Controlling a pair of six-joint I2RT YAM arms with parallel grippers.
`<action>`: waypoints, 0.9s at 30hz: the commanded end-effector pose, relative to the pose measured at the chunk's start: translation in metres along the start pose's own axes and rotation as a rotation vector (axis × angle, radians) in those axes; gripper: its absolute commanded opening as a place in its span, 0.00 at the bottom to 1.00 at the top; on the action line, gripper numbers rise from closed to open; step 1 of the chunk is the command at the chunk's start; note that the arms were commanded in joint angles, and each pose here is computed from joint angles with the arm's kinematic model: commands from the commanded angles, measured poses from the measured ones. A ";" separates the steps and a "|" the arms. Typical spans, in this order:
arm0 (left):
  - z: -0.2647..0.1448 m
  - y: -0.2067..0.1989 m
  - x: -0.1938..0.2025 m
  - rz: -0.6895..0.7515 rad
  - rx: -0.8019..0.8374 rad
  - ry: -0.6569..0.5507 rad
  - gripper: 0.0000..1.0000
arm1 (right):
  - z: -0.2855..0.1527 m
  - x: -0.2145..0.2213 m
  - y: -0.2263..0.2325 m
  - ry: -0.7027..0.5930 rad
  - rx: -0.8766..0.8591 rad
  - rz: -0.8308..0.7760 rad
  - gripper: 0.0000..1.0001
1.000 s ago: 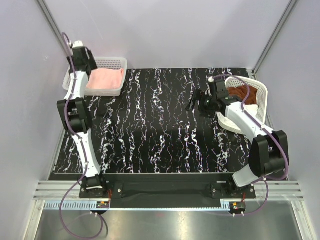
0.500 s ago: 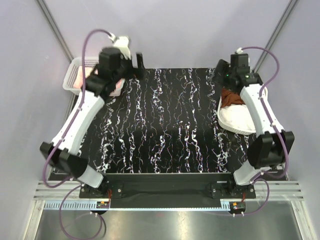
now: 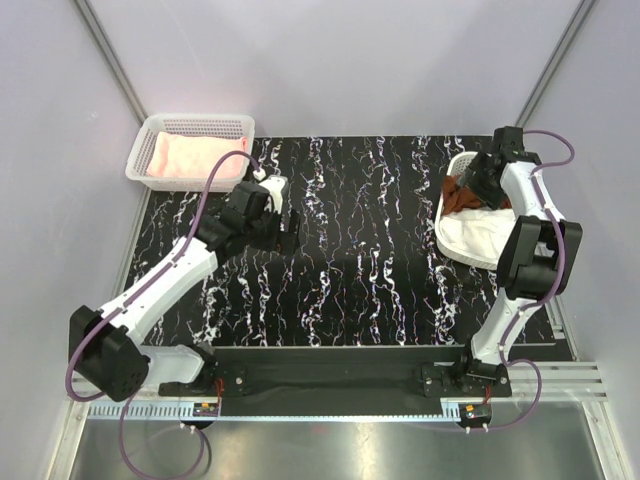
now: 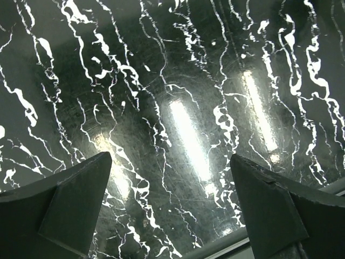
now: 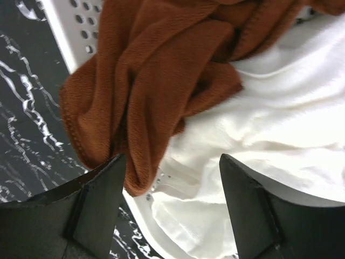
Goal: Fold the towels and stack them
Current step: Grab crumpled towel
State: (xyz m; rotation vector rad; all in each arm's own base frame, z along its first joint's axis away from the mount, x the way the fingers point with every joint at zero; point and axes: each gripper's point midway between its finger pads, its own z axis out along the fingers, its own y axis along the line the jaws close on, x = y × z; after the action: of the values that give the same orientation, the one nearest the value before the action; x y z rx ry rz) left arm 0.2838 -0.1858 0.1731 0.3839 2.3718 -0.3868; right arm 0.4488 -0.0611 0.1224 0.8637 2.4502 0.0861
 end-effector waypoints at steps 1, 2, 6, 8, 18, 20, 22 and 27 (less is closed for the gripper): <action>-0.011 -0.011 -0.028 0.021 0.032 -0.083 0.99 | 0.013 -0.008 0.029 -0.002 -0.108 -0.005 0.77; -0.013 -0.012 -0.029 0.019 0.036 -0.089 0.99 | 0.015 -0.007 0.032 0.005 -0.115 -0.005 0.76; -0.015 -0.017 -0.028 0.006 0.064 -0.110 0.99 | 0.026 -0.009 0.032 -0.007 -0.119 -0.007 0.70; -0.016 -0.018 -0.028 0.001 0.068 -0.114 0.99 | 0.032 -0.009 0.029 -0.001 -0.103 -0.002 0.68; -0.017 -0.011 -0.032 -0.001 0.024 -0.115 0.98 | 0.006 -0.054 0.031 -0.132 -0.070 -0.036 0.01; -0.022 -0.007 -0.037 -0.021 -0.004 -0.138 0.98 | -0.026 -0.070 0.034 -0.182 -0.074 -0.042 0.00; -0.032 -0.006 -0.047 -0.038 -0.013 -0.176 0.99 | -0.067 -0.083 0.045 -0.232 -0.130 -0.049 0.00; -0.060 0.009 -0.070 -0.081 -0.109 -0.267 0.99 | -0.180 -0.087 0.107 -0.286 -0.504 -0.111 0.00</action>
State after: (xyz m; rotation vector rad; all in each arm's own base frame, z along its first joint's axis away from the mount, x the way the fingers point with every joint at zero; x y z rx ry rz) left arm 0.2906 -0.1795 0.2077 0.2922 2.2887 -0.3519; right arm 0.4970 -0.0467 0.2264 0.6832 2.2504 0.2527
